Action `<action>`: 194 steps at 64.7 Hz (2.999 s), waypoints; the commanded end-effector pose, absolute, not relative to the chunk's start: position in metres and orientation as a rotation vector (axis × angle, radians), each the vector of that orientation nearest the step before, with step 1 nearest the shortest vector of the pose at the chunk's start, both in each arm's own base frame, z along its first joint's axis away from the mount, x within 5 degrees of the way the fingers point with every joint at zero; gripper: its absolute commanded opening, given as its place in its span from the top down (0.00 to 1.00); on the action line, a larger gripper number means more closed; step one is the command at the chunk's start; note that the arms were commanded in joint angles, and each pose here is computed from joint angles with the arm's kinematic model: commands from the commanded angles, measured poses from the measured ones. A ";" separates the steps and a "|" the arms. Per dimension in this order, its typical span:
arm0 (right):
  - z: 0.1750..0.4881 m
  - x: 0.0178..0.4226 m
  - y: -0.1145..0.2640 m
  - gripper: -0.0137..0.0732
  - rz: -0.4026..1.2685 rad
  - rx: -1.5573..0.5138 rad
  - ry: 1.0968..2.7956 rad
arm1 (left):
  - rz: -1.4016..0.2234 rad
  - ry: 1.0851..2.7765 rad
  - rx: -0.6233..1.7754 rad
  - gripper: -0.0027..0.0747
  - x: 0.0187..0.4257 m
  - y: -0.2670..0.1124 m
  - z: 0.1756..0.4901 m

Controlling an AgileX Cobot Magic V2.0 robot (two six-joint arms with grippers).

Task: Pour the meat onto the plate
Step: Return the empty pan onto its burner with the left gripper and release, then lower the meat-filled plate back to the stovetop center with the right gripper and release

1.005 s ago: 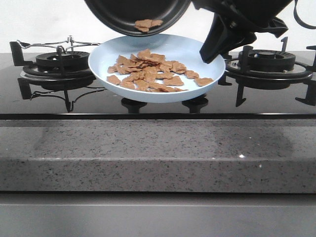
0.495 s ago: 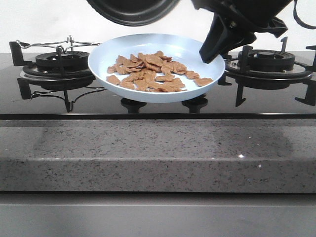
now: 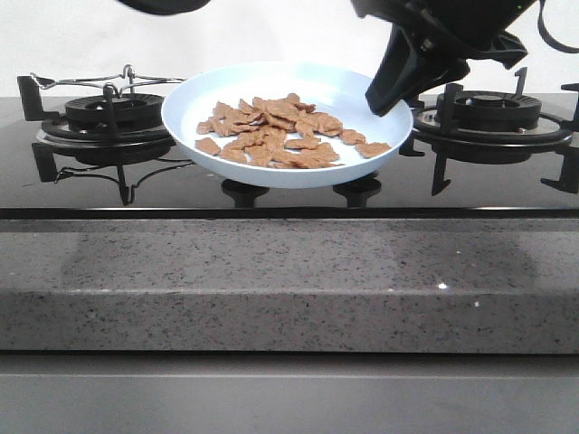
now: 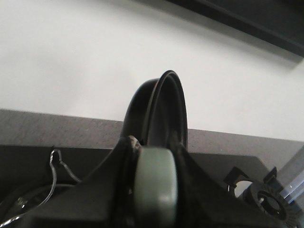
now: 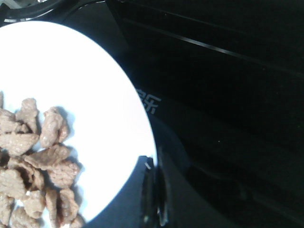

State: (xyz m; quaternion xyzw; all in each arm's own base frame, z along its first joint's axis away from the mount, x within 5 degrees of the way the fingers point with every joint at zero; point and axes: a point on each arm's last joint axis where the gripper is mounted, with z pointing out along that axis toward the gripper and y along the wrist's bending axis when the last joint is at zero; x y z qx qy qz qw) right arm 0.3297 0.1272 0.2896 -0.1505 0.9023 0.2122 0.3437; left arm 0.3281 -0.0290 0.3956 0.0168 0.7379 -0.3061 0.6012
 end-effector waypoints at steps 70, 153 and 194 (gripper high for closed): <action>0.309 0.330 0.126 0.91 0.541 -0.378 2.257 | -1.318 1.773 -0.535 0.40 0.392 0.027 0.314; 0.309 0.330 0.126 0.91 0.541 -0.378 2.257 | -0.271 2.160 0.188 0.33 0.225 -0.035 0.381; 0.309 0.330 0.126 0.91 0.541 -0.378 2.257 | -0.142 2.080 0.158 0.33 0.145 -0.027 0.381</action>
